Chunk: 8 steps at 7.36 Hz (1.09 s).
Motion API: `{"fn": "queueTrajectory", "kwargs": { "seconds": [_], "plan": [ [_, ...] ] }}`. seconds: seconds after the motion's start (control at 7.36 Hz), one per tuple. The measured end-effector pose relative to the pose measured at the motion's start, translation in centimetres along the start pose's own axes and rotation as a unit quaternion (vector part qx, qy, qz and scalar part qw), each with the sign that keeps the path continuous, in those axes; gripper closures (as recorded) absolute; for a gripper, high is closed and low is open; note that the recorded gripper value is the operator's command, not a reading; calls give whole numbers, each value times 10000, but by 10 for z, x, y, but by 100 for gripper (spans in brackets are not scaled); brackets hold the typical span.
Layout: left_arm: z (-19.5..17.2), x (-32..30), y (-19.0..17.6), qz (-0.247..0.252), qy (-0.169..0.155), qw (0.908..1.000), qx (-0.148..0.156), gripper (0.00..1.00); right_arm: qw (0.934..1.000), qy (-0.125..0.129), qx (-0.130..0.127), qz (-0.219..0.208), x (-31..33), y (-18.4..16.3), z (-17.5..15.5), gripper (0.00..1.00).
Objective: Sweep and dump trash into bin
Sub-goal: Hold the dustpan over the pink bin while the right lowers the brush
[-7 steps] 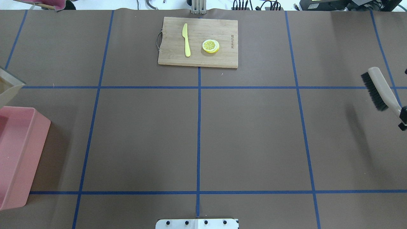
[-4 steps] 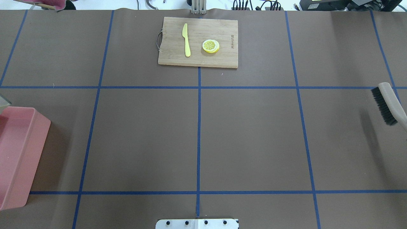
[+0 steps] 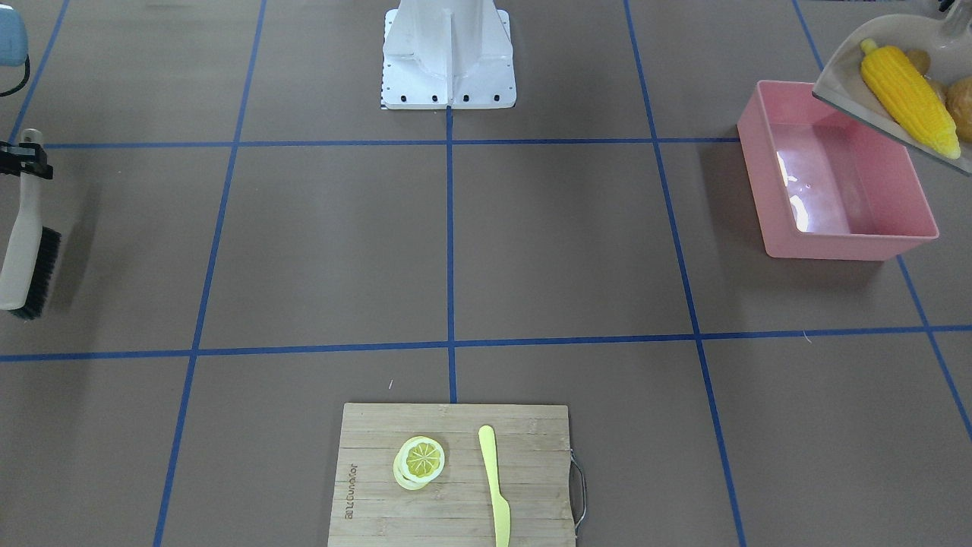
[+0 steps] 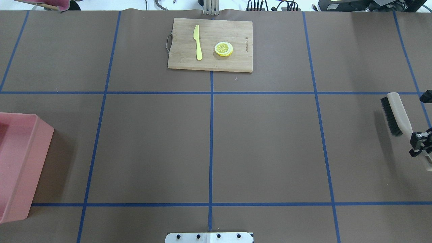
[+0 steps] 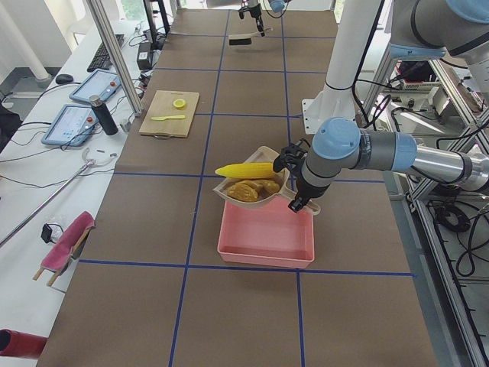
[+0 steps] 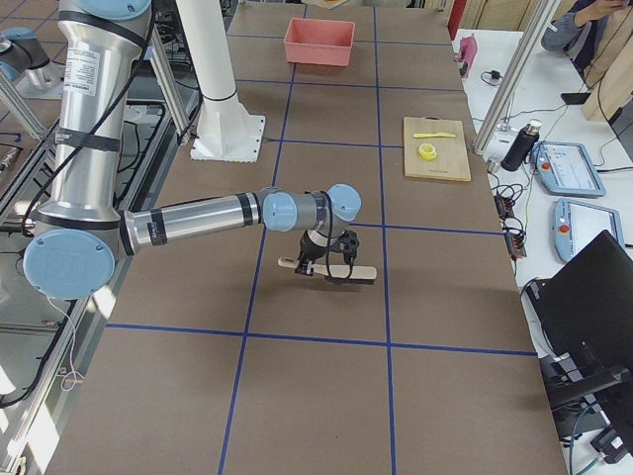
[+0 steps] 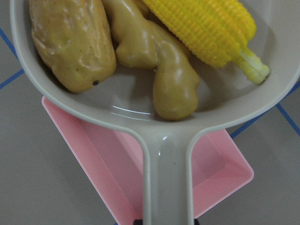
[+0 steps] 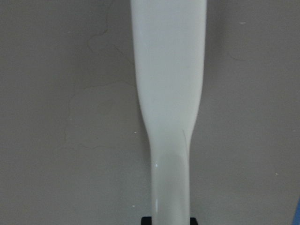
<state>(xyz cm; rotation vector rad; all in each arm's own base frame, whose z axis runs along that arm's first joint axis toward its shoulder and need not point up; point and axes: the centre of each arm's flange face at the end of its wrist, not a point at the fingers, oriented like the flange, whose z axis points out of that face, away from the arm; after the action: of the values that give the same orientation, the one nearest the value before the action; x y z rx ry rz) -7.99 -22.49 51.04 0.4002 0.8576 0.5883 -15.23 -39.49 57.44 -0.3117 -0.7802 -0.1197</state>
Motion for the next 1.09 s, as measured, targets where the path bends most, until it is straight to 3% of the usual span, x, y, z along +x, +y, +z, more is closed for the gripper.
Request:
{"fn": "queueTrajectory", "kwargs": {
  "seconds": [0.41, 0.82, 1.09],
  "plan": [
    [20, -25, 59, 310, 66, 9992, 250, 100, 10000, -53, -27, -1, -42, 0, 20, 100],
    [27, -33, 84, 570, -4, 9982, 181, 100, 9999, -102, 18, -126, -63, -7, 19, 99],
    [27, -37, 89, 607, -138, 9980, -81, 100, 9998, -105, 24, -161, -69, -13, 20, 77]
  ]
}}
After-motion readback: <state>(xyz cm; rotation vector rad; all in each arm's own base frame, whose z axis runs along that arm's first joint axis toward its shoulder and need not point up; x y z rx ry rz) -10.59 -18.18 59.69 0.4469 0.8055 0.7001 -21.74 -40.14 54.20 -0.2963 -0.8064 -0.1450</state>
